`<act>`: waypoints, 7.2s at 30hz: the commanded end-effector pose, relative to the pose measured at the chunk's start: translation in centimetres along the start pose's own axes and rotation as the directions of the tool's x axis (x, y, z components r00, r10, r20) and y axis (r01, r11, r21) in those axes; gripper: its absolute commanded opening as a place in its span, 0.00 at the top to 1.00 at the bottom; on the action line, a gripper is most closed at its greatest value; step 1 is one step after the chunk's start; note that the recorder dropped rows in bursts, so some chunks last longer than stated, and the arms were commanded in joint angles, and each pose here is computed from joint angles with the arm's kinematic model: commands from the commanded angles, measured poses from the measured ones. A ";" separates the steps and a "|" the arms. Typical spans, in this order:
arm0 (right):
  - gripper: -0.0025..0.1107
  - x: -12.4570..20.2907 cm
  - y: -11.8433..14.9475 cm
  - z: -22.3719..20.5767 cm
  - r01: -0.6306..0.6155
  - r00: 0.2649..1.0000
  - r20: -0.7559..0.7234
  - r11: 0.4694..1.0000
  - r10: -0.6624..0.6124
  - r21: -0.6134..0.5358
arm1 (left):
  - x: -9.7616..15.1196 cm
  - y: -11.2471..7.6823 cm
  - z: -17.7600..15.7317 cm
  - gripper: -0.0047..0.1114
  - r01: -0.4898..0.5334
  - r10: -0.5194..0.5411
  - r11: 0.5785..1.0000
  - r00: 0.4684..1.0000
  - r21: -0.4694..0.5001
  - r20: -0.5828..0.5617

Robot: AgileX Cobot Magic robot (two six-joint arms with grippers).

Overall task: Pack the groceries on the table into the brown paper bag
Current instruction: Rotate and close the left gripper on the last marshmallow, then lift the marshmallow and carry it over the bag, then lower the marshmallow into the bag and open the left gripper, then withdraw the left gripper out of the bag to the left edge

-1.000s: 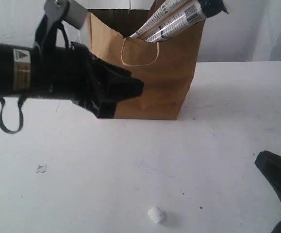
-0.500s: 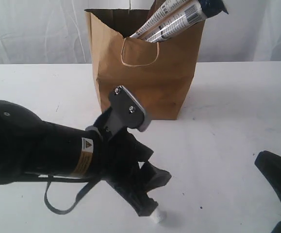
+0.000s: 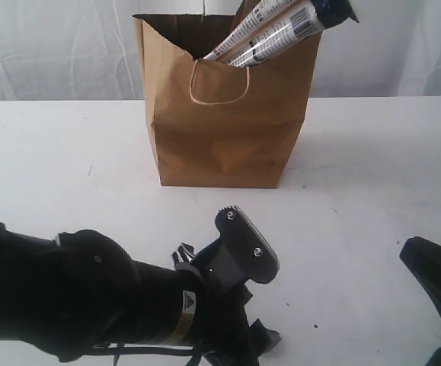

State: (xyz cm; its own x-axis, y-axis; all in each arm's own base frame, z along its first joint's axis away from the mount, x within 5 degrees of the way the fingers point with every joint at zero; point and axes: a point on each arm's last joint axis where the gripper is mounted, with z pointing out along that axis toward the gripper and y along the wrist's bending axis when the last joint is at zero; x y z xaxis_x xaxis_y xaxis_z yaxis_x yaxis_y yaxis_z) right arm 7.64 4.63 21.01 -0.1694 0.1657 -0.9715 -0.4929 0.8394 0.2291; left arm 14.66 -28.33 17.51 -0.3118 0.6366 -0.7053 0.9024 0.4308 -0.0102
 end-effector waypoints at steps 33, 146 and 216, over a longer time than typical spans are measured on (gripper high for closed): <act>0.98 0.1 -0.1 -0.1 -0.003 1.000 0.007 1.000 0.003 0.004 | 2.3 0.3 3.0 0.44 0.015 -0.024 0.997 0.994 -0.082 -0.109; 0.98 0.1 -0.1 -0.1 -0.003 1.000 0.007 1.000 0.003 0.004 | -16.1 24.2 -8.1 0.47 -0.104 0.345 0.878 0.813 -0.467 0.468; 0.98 0.1 -0.1 -0.1 -0.003 1.000 0.007 1.000 0.003 0.004 | 2.5 10.4 -18.8 0.96 0.626 -0.403 0.773 0.612 -0.106 0.681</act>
State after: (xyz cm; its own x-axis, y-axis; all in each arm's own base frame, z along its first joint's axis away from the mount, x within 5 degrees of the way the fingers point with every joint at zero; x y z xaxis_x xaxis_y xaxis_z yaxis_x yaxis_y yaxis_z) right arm 7.64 4.63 21.01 -0.1694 0.1657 -0.9715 -0.4929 0.8394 0.2291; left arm 17.86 -10.46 29.09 -0.3282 -0.1474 -0.9330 0.5019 0.8096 -0.3044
